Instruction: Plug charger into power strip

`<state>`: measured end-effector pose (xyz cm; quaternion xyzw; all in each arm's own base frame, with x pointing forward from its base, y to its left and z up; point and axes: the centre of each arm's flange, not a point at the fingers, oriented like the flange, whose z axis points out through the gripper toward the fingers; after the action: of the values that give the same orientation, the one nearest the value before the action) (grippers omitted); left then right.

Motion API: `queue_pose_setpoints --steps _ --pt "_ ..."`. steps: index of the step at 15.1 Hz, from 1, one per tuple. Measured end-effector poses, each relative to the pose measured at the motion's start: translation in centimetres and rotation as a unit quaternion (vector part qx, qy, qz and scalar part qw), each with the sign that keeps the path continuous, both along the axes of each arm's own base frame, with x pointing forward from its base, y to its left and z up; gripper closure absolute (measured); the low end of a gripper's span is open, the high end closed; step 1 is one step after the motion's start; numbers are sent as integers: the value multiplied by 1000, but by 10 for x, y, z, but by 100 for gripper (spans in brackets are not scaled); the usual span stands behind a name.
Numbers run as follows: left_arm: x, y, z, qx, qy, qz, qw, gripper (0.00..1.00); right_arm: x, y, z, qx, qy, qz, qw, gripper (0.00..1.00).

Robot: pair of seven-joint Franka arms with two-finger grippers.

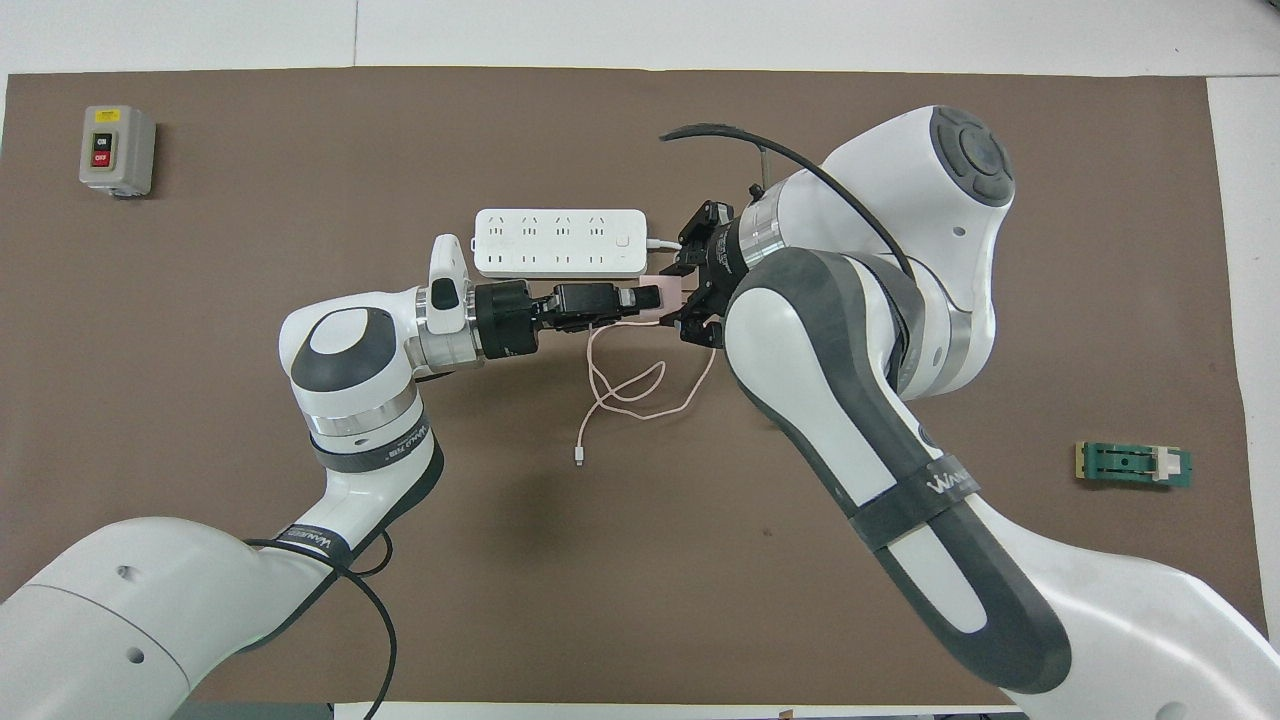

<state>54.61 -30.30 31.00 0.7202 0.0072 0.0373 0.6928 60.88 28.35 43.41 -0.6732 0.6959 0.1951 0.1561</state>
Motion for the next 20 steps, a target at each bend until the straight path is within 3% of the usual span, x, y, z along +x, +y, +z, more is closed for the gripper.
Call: queue_pose_setpoints --steps 4,6,10,14,20 --pt "8 7 6 -2 -11 7 1000 68 -1 1 0 0 1 1 1000 11" --pt "12 13 7 -4 -13 12 1000 68 0 0 1 0 1 0 1000 0" --pt "18 21 10 -6 -16 19 1000 68 10 -27 5 -13 -10 1 1000 0" --pt "29 37 16 -2 -17 30 999 68 15 -71 11 -55 -41 88 994 0" --pt "52 65 47 74 -54 13 996 68 6 -162 50 -130 -72 271 951 0"
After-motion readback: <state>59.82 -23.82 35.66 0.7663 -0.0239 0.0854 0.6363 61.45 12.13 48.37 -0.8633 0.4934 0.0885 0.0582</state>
